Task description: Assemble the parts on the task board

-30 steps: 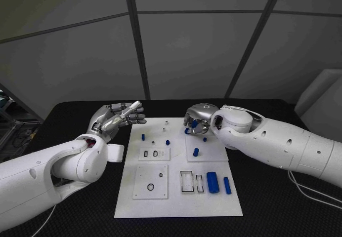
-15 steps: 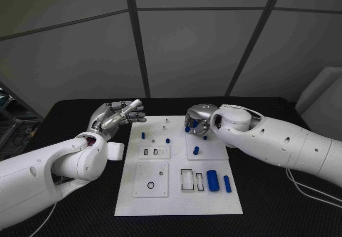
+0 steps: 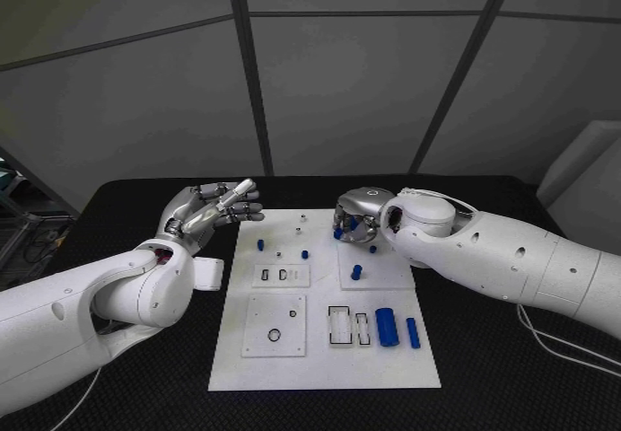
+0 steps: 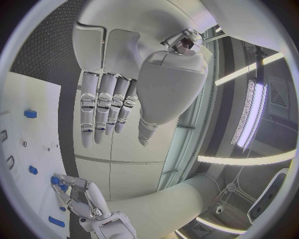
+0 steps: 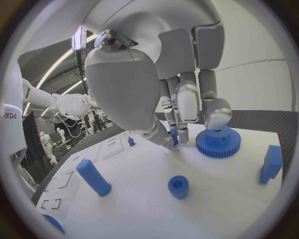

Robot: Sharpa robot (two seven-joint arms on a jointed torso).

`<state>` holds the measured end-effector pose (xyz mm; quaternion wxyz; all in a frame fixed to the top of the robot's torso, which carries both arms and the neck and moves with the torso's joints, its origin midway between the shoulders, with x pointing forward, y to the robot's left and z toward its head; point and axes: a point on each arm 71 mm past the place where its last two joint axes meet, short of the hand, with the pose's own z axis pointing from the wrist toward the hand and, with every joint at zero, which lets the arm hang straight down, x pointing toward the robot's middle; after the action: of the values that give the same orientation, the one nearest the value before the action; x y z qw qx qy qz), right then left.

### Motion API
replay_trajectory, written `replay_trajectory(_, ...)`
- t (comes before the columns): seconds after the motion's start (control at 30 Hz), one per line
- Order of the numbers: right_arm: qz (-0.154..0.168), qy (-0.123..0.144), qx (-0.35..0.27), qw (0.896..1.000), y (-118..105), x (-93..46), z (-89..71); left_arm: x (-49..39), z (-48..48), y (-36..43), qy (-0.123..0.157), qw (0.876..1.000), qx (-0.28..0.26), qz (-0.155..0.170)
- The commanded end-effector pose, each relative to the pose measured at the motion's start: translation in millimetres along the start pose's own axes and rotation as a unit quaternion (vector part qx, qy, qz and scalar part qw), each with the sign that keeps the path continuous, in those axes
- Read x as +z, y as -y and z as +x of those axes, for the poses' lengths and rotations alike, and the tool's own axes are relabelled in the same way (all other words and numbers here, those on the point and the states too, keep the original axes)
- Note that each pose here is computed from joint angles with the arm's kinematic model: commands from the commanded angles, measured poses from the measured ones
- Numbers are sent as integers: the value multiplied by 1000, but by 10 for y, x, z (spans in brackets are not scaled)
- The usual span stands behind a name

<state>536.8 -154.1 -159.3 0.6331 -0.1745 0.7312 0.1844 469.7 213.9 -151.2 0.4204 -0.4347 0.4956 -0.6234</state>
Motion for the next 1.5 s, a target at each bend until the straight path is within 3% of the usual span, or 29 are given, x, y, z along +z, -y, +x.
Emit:
replay_trajectory(0.03, -3, 33, 22, 999, -15, -8, -62, 3, 9, 17, -6, 1000, 0, 5)
replay_trajectory(0.5, 7, 90, 52, 995, -64, -79, -174, -3, -17, 18, -4, 1000, 1, 3)
replay_trajectory(0.8, 21, 113, 60, 992, -136, 76, -182, -1, -32, 16, -2, 1000, 2, 2)
replay_trajectory(1.17, 27, 115, 63, 991, -265, 326, -163, 10, -18, 9, -5, 1000, 1, 1)
replay_trajectory(1.5, 32, 108, 61, 992, -326, 423, -143, 7, -2, 12, -8, 1000, -1, 0)
